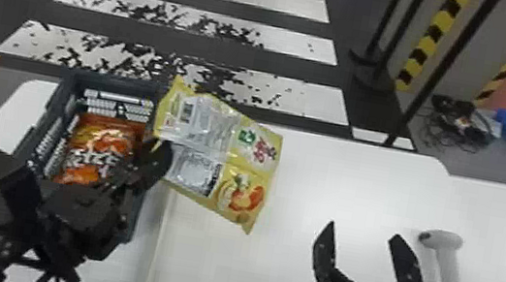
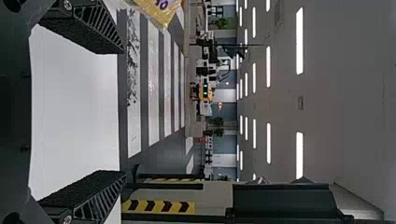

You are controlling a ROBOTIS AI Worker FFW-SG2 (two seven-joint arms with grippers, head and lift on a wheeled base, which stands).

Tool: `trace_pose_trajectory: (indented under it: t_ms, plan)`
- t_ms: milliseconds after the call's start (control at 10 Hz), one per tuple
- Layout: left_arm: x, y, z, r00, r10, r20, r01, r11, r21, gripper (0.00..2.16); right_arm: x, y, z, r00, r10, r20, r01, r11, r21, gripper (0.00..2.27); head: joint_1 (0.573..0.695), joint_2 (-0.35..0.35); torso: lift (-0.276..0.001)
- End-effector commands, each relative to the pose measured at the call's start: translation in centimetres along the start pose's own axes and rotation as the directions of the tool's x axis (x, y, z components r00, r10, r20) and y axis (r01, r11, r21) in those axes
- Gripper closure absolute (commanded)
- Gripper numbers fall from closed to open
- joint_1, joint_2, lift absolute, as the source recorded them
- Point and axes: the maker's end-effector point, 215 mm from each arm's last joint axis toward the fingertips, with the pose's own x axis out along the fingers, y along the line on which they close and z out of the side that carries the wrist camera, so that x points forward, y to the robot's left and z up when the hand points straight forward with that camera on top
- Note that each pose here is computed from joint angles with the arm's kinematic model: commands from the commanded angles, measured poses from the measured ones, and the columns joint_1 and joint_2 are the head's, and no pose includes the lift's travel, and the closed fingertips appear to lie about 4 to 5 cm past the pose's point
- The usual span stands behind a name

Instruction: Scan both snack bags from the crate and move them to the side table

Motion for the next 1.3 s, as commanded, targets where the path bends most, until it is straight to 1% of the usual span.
trace_pose_trajectory:
  t_ms: [0,100,300,500,600,800,900,1000,1100,1200]
  plan:
    - [1.3,-2.1,-2.8,1.0,-0.017,-0.007,0.017,1.0,-0.009,2.14,-0.1,-0.6,0.3,1.0,-0.01,0.001,0.01,1.0,-0.007,0.07,0.695,-0.154,-0.099]
    - [2.2,-3.9,-4.5,0.999,-0.037,-0.011,0.037,0.999,-0.013,2.14,-0.2,-1.2,0.4,1.0,-0.018,0.0,0.018,1.0,-0.008,0.07,0.695,-0.185,-0.099]
    - [4.2,-7.4,-8.6,0.994,-0.083,-0.073,0.083,0.997,-0.011,2.14,-0.3,-1.7,0.8,1.0,-0.027,0.006,0.027,1.0,-0.009,0.07,0.695,-0.254,-0.099]
    - [5.7,-12.1,-10.6,0.983,-0.154,-0.103,0.156,0.988,0.017,2.14,-0.2,-1.8,0.7,1.0,-0.028,0.005,0.028,1.0,-0.008,0.07,0.695,-0.326,-0.099]
    - [6.2,-13.7,-11.4,0.977,-0.18,-0.116,0.183,0.983,0.019,2.14,-0.2,-1.8,0.7,1.0,-0.028,0.002,0.028,1.0,-0.01,0.07,0.695,-0.344,-0.099]
    - [6.6,-15.7,-13.3,0.966,-0.211,-0.152,0.218,0.975,0.032,2.14,-0.2,-1.9,0.7,1.0,-0.03,-0.002,0.03,1.0,-0.009,0.07,0.695,-0.35,-0.099]
    - [7.0,-15.8,-14.2,0.961,-0.216,-0.173,0.226,0.973,0.037,2.0,-0.1,-1.9,0.7,1.0,-0.03,-0.003,0.03,1.0,-0.009,0.07,0.695,-0.35,-0.099]
    - [7.2,-15.9,-15.4,0.957,-0.214,-0.193,0.224,0.974,0.029,0.72,0.0,-1.8,0.5,1.0,-0.028,-0.009,0.028,1.0,-0.009,0.07,0.695,-0.35,-0.099]
    - [7.4,-15.2,-15.7,0.962,-0.189,-0.197,0.2,0.979,0.037,0.0,0.1,-1.7,0.6,1.0,-0.027,-0.006,0.027,1.0,-0.009,0.07,0.695,-0.35,-0.099]
    - [7.4,-14.7,-15.7,0.964,-0.18,-0.198,0.191,0.981,0.041,0.0,0.3,-1.7,0.4,1.0,-0.027,-0.014,0.027,1.0,-0.01,0.07,0.695,-0.35,-0.099]
